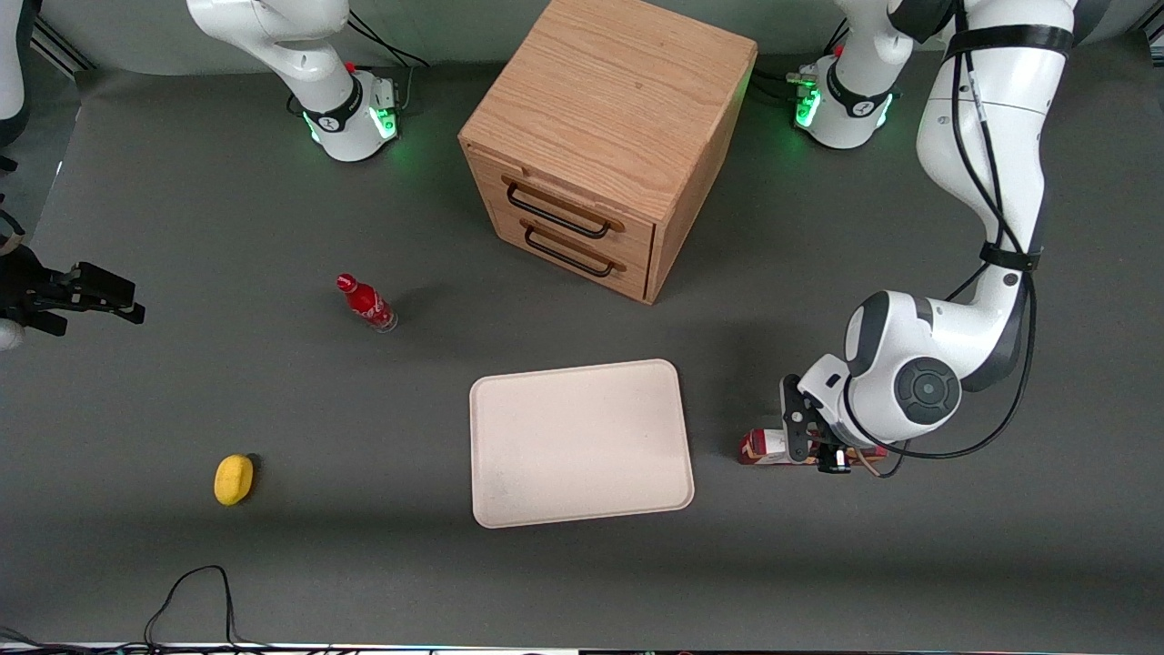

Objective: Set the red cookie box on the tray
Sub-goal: 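Close the left gripper on the cookie box's middle, then lift the cookie box upright with the left gripper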

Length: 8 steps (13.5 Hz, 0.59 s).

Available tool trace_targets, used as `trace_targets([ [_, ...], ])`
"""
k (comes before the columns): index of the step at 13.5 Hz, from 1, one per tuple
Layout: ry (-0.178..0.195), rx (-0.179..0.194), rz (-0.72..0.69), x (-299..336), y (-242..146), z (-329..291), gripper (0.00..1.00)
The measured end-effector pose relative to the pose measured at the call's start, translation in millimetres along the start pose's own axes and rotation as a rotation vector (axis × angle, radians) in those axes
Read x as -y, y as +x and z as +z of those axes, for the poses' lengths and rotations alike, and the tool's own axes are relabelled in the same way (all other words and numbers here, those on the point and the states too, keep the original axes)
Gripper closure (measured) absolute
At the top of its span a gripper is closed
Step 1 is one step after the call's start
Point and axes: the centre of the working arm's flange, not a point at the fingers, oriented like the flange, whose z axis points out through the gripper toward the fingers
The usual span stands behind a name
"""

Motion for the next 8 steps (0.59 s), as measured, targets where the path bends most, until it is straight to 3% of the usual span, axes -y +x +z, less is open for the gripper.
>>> trace_targets([
  [4, 0.006, 0.003, 0.009, 0.1, 2.0, 1.2, 0.9],
  [5, 0.005, 0.004, 0.009, -0.1, 2.1, 1.8, 0.97],
  [8, 0.006, 0.004, 0.008, 0.6, 1.8, 0.4, 0.97],
])
